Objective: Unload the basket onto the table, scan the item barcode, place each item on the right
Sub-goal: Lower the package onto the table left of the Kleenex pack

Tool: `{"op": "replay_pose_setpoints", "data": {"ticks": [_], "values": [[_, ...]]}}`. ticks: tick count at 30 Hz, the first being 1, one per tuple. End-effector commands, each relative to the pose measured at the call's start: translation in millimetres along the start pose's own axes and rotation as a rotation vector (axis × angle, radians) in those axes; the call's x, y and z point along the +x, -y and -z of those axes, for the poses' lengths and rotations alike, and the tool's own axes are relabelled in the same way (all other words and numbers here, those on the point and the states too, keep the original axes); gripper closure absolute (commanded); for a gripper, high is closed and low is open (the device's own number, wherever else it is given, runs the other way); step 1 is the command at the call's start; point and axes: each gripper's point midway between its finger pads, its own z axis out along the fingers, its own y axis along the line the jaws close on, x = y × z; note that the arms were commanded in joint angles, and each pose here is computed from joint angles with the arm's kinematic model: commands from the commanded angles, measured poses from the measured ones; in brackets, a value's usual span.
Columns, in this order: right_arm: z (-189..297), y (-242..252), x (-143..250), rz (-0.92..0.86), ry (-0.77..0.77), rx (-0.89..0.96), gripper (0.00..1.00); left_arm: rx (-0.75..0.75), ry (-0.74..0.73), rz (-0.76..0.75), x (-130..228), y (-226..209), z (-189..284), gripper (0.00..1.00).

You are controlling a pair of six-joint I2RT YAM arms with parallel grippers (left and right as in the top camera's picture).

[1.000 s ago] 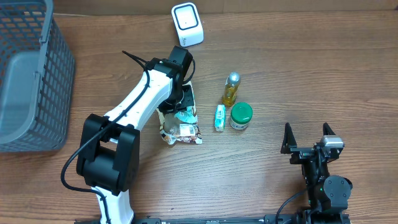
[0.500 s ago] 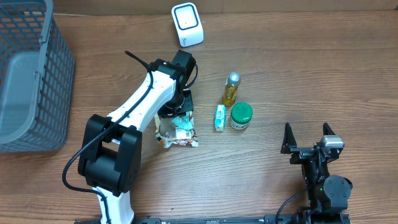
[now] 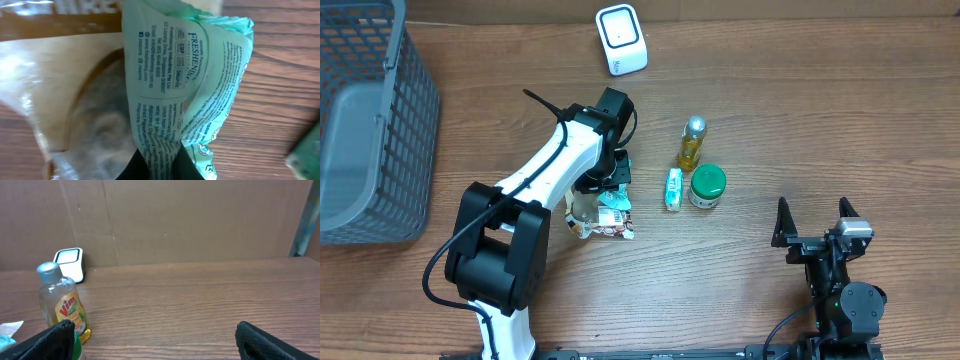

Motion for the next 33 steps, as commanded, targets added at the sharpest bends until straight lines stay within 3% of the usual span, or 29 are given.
{"op": "replay_pose_setpoints", "data": {"ticks": [1, 6, 12, 14, 16, 17, 20, 25, 33], "values": [[-0.2, 2.7, 1.9, -0.004, 0.004, 0.013, 0.00, 0.106, -0.060, -0.038, 14.6, 18.7, -2.1, 0.88], [-0.2, 2.6, 1.9, -0.004, 0.004, 0.013, 0.00, 0.122, -0.044, -0.049, 7.2, 21.6, 6.8, 0.80], [-0.2, 2.7, 1.9, -0.004, 0.004, 0.013, 0.00, 0.137, -0.011, -0.044, -7.8, 24.0, 39.3, 0.48], [-0.2, 2.6, 1.9, -0.004, 0.004, 0.013, 0.00, 0.125, -0.007, -0.058, -10.0, 22.2, 49.3, 0.44], [-0.2, 2.6, 1.9, -0.004, 0.004, 0.013, 0.00, 0.102, -0.007, -0.056, -11.1, 17.1, 55.8, 0.50], [-0.2, 2.6, 1.9, -0.004, 0.004, 0.013, 0.00, 0.083, -0.010, -0.052, -10.7, 12.6, 58.2, 0.60], [-0.2, 2.7, 1.9, -0.004, 0.004, 0.013, 0.00, 0.016, -0.038, -0.046, -3.1, -1.9, 57.7, 0.79], [-0.2, 2.6, 1.9, -0.004, 0.004, 0.013, 0.00, -0.142, -0.087, -0.040, 12.3, -33.4, 60.1, 0.78], [-0.2, 2.7, 1.9, -0.004, 0.004, 0.013, 0.00, -0.214, -0.133, -0.019, 28.0, -51.0, 41.1, 0.76]]}}
